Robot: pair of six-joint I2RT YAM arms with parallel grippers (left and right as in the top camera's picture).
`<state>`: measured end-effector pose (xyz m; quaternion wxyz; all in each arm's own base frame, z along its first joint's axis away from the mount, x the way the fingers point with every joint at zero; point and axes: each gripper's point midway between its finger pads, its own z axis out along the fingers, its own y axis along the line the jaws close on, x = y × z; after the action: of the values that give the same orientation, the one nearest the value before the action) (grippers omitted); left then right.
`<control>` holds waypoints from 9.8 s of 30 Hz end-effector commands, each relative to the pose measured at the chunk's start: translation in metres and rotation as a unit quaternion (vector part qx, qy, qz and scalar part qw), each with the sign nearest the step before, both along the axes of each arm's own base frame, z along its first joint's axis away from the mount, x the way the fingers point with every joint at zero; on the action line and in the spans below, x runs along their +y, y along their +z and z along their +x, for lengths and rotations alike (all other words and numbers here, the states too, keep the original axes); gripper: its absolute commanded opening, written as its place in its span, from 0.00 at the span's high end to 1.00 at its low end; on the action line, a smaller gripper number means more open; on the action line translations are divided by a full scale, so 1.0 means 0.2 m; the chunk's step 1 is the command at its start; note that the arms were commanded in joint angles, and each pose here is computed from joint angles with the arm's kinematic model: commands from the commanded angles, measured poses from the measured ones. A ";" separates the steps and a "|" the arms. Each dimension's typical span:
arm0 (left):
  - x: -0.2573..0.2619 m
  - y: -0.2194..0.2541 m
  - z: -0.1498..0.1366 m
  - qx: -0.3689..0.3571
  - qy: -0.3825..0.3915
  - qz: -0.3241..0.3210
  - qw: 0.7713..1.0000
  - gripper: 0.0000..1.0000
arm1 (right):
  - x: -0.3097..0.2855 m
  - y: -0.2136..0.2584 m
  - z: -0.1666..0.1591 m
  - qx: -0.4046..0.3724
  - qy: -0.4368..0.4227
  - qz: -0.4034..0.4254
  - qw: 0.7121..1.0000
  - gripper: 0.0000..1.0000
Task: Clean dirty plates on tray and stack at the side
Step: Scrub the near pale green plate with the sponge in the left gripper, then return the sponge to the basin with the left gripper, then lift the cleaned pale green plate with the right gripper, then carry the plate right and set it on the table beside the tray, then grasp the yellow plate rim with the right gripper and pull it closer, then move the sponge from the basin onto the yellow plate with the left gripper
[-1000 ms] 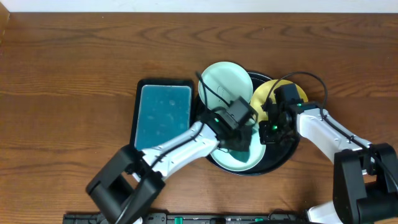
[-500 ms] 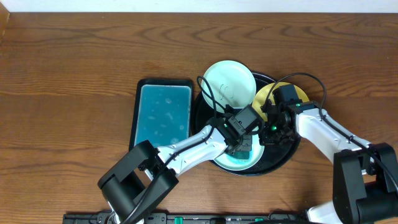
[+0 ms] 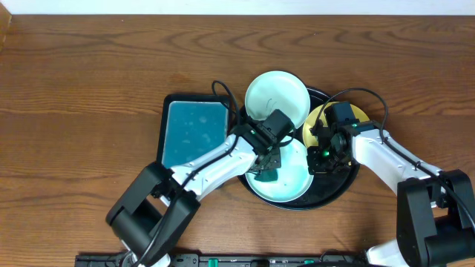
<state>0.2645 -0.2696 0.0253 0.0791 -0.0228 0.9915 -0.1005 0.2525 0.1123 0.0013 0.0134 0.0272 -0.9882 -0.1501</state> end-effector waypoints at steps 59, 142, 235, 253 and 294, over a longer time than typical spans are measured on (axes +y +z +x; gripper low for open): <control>0.09 -0.10 -0.11 0.017 -0.056 0.074 0.996 0.93 | -0.02 -0.02 -0.02 0.008 0.004 -0.020 1.000 0.99; 0.87 0.09 0.20 -0.008 -0.031 0.098 0.995 0.92 | 0.22 1.13 0.21 -0.532 0.177 -0.459 0.689 0.99; 0.87 0.09 0.19 -0.004 -0.031 0.099 0.995 0.92 | -0.69 0.12 0.53 -0.190 -0.171 -0.026 0.966 0.81; 0.87 0.09 0.20 -0.006 -0.031 0.098 0.995 0.92 | -0.45 0.26 0.21 -0.090 -0.156 0.036 0.983 0.99; -0.38 0.18 -0.02 -0.049 -0.162 -0.195 0.966 0.92 | -0.07 0.03 0.01 -0.068 -0.083 -0.019 0.994 0.99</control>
<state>0.2558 -0.3307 0.0730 0.1027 0.1372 0.9370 -0.3043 0.2578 0.0993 0.0085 -0.0671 -0.0387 -0.9874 -0.1379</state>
